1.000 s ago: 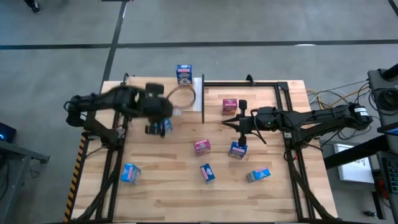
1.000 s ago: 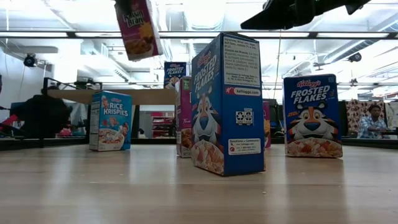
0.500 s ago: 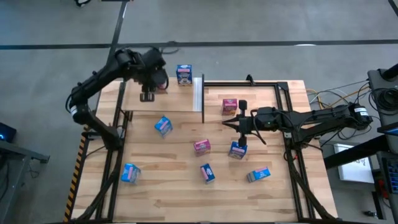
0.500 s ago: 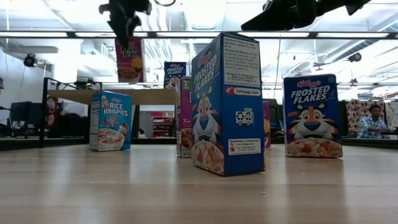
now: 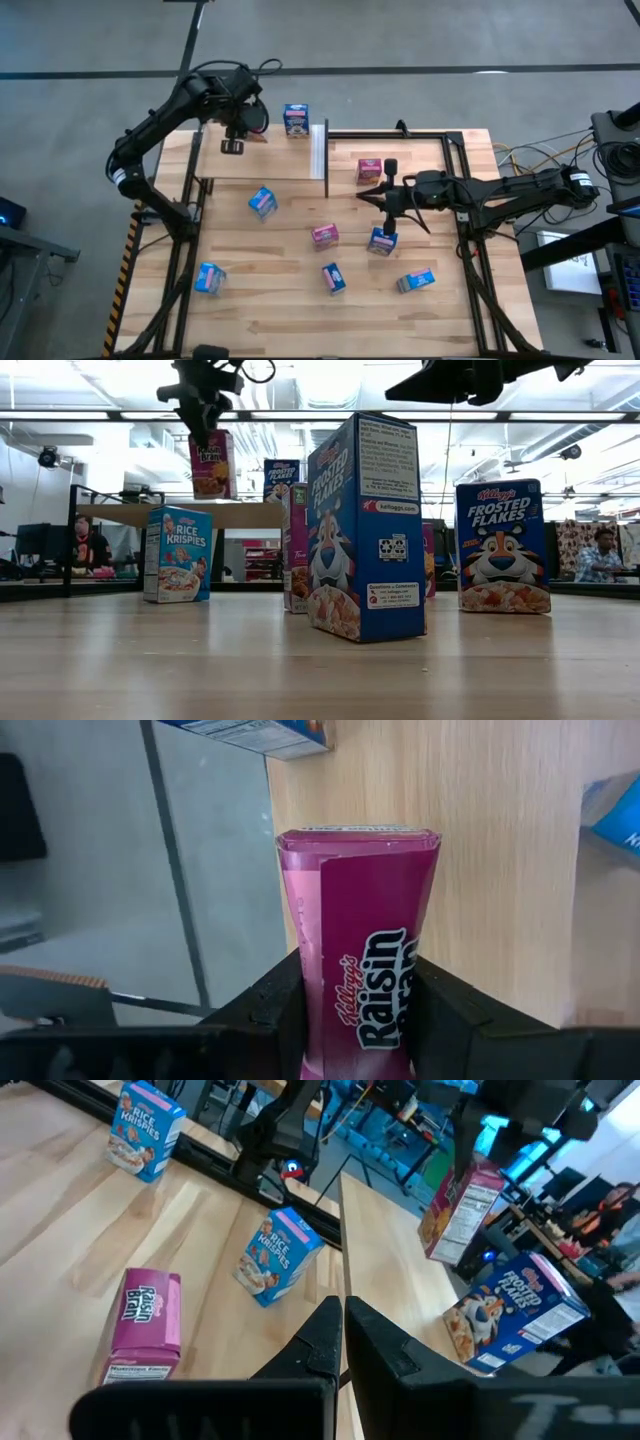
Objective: Stack cereal on shelf
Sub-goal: Put the bottom left pink cereal box on the shelf
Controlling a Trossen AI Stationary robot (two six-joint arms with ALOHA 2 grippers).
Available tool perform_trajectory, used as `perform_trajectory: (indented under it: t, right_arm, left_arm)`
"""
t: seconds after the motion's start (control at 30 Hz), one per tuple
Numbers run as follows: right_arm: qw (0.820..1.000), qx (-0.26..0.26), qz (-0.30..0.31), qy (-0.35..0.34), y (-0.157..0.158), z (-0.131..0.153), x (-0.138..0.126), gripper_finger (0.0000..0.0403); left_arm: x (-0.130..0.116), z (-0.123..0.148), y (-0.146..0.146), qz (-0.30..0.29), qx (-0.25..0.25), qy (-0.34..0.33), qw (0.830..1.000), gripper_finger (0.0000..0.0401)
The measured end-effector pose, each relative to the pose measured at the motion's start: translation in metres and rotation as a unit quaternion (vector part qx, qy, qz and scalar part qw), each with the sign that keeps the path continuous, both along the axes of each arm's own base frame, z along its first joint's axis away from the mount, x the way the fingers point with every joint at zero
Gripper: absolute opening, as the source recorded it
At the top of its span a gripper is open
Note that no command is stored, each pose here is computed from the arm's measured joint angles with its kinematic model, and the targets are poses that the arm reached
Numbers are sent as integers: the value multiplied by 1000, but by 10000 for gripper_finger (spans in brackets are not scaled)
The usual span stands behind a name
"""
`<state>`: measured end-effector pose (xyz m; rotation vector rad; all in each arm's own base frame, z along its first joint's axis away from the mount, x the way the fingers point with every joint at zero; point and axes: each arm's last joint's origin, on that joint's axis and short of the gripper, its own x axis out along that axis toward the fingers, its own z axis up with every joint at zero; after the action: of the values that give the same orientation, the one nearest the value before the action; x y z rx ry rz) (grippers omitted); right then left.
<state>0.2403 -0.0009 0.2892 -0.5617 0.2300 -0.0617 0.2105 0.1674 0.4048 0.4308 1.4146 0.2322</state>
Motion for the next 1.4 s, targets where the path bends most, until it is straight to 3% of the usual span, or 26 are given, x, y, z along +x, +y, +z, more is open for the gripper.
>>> perform_trajectory:
  t: [0.5,1.4]
  right_arm:
    - [1000,-29,5,-9,0,3,0,9]
    - [999,-35,5,-17,0,5,0,9]
  left_arm:
    - [7,-17,28,28,-11,10,1000,116]
    - [9,-24,38,58,-40,-6,997,116]
